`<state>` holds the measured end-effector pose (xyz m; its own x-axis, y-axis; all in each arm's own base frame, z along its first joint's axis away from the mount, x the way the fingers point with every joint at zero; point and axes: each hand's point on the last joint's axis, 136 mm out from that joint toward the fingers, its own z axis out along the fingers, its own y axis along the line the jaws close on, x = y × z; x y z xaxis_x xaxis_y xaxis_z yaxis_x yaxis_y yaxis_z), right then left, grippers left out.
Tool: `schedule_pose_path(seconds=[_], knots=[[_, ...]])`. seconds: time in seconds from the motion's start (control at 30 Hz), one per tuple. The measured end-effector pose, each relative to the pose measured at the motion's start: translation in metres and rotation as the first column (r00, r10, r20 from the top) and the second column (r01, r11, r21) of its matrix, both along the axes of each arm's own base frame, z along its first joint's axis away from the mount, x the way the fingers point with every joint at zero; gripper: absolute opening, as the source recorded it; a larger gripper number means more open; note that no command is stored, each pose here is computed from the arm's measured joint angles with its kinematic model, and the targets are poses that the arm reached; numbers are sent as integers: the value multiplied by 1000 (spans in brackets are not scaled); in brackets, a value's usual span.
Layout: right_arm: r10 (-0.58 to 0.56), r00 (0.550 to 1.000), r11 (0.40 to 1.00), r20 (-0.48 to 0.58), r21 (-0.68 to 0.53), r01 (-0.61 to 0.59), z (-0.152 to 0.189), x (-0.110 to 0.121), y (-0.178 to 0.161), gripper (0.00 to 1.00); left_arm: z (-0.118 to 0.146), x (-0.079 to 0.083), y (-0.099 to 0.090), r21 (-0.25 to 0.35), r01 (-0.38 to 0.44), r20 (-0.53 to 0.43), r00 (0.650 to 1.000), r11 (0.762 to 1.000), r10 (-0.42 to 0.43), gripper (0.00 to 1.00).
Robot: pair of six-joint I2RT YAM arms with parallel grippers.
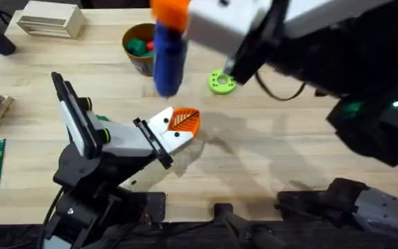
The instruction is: Pick up the gripper from the table and insert it into the empty holder that is missing its gripper. Then pick up a screw, insert it into the mounting hole, and use the screwdriver to tighten it. Finally, clean up the table by picking up the vegetable and placing it into the bucket.
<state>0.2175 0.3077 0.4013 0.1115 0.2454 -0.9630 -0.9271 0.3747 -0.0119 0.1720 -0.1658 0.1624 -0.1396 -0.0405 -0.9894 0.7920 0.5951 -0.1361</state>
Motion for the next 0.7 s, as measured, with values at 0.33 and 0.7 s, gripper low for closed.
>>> schedule_pose_path(seconds=[0.33,0.7], knots=[[92,995,993,38,-74,-89,-19,-27,32,31,0,0,0,0,0,0,1000,1000,0,5],[86,993,991,78,-106,-77,-23,-28,34,31,0,0,0,0,0,0,1000,1000,0,4]])
